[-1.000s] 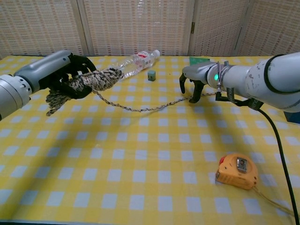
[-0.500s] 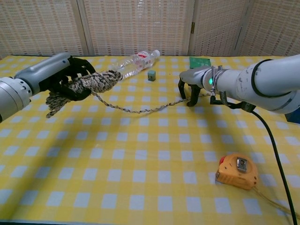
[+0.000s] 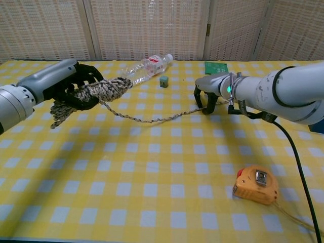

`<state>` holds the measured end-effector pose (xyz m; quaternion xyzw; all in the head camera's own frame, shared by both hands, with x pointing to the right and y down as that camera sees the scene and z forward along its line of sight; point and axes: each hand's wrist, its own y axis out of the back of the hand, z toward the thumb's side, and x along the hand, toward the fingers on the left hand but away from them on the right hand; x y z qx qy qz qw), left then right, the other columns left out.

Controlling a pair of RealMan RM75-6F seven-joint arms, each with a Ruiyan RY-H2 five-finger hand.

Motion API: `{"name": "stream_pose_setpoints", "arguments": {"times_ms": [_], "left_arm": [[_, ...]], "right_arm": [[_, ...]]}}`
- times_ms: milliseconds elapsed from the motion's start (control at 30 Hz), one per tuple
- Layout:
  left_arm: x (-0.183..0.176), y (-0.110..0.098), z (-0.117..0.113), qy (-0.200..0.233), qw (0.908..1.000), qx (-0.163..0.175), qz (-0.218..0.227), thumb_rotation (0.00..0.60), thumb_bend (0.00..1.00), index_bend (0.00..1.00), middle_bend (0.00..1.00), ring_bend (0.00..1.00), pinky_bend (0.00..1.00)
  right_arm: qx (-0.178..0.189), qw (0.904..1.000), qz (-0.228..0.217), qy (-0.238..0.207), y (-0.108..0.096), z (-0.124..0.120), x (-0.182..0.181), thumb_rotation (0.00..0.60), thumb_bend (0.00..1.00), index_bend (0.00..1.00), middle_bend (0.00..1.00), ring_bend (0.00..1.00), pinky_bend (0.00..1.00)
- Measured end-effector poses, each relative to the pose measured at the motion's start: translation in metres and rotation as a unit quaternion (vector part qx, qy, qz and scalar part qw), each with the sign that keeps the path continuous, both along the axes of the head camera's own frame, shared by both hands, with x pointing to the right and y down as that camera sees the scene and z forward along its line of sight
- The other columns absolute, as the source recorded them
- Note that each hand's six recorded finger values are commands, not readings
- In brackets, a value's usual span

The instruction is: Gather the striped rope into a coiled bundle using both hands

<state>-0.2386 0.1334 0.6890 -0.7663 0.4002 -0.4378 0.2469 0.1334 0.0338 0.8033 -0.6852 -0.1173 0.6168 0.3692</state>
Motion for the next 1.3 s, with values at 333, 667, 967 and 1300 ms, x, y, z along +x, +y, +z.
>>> {"name": "stream_pose_setpoints", "arguments": {"times_ms": [333,667,967,1300], "left_arm": [[-0.001,0.001,0.001,0.000,1.0000,-0.002,-0.001,0.600,0.64,0.57,0.58,0.56,0.76],[-0.003,0.000,0.002,0.000,1.0000,-0.003,-0.003,0.600,0.64,0.56,0.58,0.56,0.76],[-0.004,-0.001,0.000,0.006,0.9999,0.001,-0.008,0.600,0.64,0.56,0.58,0.56,0.76],[-0.003,-0.005,-0.013,0.033,0.9993,0.010,-0.016,0.600,0.64,0.57,0.58,0.57,0.76]], "right_arm": [[0.002,1.0000,-0.002,0.000,0.002,0.001,-0.003,0.600,0.47,0.54,0.24,0.18,0.15],[0.006,1.0000,-0.004,0.005,0.005,0.004,-0.003,0.600,0.47,0.56,0.25,0.19,0.16],[0.023,0.9997,-0.001,0.006,0.004,0.003,-0.003,0.600,0.52,0.63,0.29,0.22,0.17],[0.050,0.9977,0.013,-0.043,-0.001,-0.016,-0.009,0.600,0.56,0.66,0.33,0.27,0.18]]}}
